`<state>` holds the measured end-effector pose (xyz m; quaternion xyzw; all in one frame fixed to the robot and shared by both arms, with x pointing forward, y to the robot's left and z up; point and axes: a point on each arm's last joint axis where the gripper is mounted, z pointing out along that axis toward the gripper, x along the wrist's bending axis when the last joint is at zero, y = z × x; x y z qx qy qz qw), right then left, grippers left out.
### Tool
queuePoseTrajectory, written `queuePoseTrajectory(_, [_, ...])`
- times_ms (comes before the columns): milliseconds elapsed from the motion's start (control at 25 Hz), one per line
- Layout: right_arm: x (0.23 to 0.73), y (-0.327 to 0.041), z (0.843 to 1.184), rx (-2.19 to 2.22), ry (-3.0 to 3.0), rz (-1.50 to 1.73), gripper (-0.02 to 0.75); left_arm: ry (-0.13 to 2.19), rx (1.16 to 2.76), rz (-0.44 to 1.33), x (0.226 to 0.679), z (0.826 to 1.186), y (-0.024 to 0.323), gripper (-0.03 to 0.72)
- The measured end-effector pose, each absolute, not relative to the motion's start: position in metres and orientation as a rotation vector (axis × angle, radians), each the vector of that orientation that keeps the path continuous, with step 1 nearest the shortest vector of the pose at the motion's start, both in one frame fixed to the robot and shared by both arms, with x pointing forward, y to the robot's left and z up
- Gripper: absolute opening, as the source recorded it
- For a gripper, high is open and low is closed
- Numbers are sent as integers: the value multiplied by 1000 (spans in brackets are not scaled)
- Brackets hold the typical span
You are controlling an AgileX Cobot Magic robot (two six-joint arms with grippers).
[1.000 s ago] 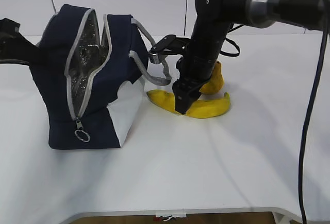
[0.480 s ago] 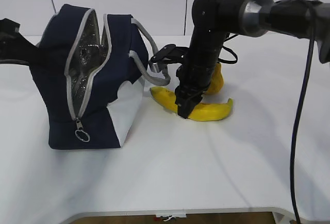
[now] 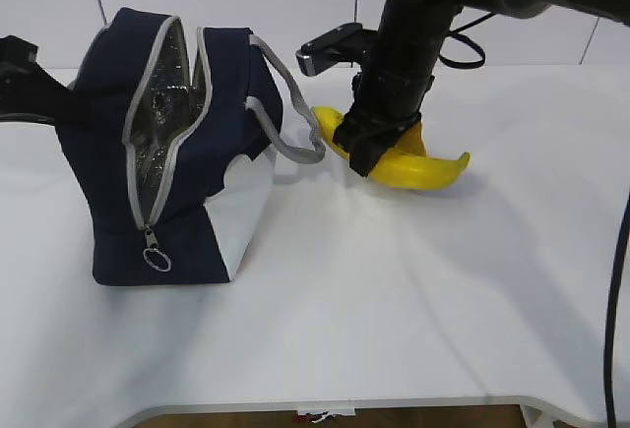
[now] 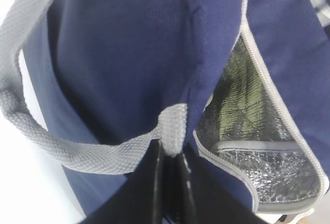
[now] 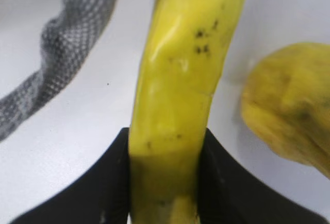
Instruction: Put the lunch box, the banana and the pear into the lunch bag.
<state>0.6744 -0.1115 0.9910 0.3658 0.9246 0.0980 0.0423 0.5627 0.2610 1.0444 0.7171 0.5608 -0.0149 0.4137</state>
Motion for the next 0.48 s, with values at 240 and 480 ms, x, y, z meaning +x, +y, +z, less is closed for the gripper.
queuePoseTrajectory(240, [675,-112,1034,1322,2655,423,267,1410,1802,-35,563,1044,261,4])
queuePoseTrajectory(480, [671,-109,1094,1655,2385,696,267,1413,1799,-26,564,1044,262,4])
